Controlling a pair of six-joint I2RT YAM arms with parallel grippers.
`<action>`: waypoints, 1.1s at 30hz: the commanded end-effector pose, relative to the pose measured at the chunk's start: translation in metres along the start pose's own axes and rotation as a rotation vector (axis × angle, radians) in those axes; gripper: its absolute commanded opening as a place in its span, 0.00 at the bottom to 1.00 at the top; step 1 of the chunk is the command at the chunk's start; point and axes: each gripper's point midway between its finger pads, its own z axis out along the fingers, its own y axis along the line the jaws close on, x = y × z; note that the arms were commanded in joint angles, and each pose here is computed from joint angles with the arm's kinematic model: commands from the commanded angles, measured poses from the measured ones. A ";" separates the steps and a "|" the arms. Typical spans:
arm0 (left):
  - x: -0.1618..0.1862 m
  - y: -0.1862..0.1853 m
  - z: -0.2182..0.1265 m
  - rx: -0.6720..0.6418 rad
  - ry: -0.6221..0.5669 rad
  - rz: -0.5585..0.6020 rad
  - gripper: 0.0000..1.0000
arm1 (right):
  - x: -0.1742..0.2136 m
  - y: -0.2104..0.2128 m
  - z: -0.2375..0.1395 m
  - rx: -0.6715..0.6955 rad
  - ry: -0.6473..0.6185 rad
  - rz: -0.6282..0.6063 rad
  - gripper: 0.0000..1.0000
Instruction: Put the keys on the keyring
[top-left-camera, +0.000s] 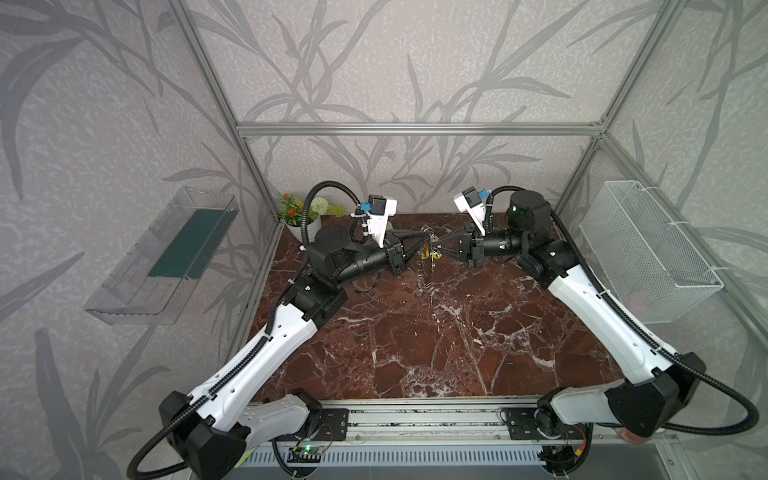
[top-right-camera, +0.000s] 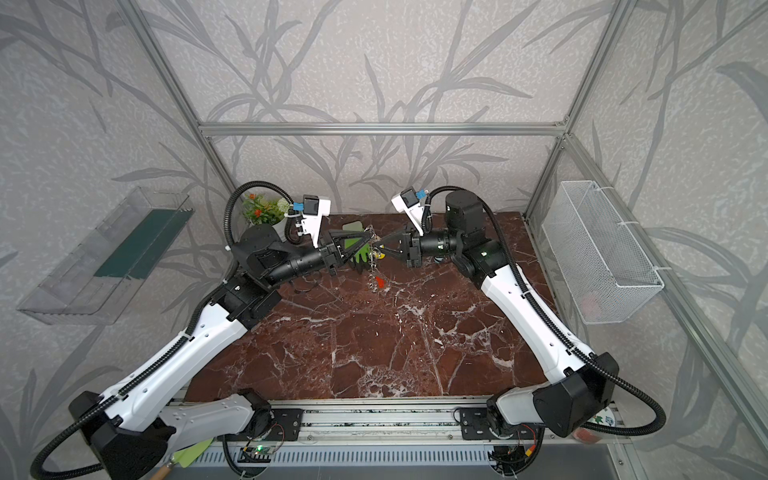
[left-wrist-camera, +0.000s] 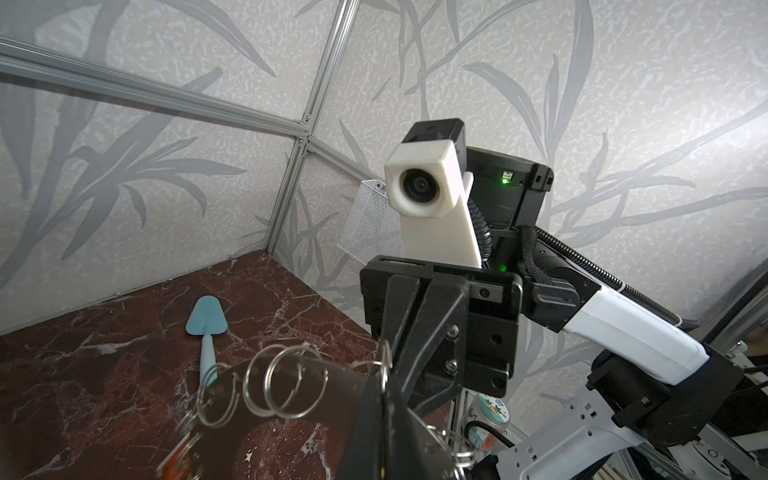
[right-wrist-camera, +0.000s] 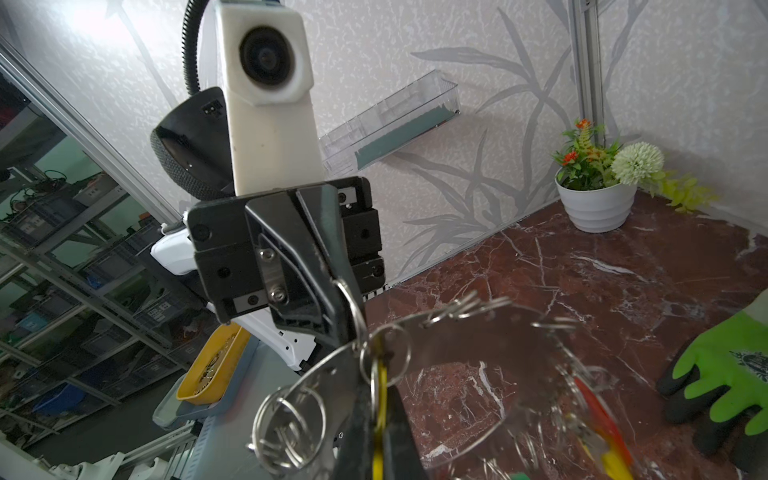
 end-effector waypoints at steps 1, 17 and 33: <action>-0.031 -0.015 -0.008 0.006 -0.139 0.032 0.00 | 0.004 0.003 0.002 0.012 0.014 -0.015 0.00; -0.022 -0.016 0.018 0.014 -0.183 -0.018 0.00 | 0.017 -0.006 0.017 0.112 0.108 -0.037 0.05; -0.006 -0.009 0.011 -0.011 -0.152 -0.018 0.00 | -0.037 -0.017 -0.084 0.351 -0.141 0.039 0.32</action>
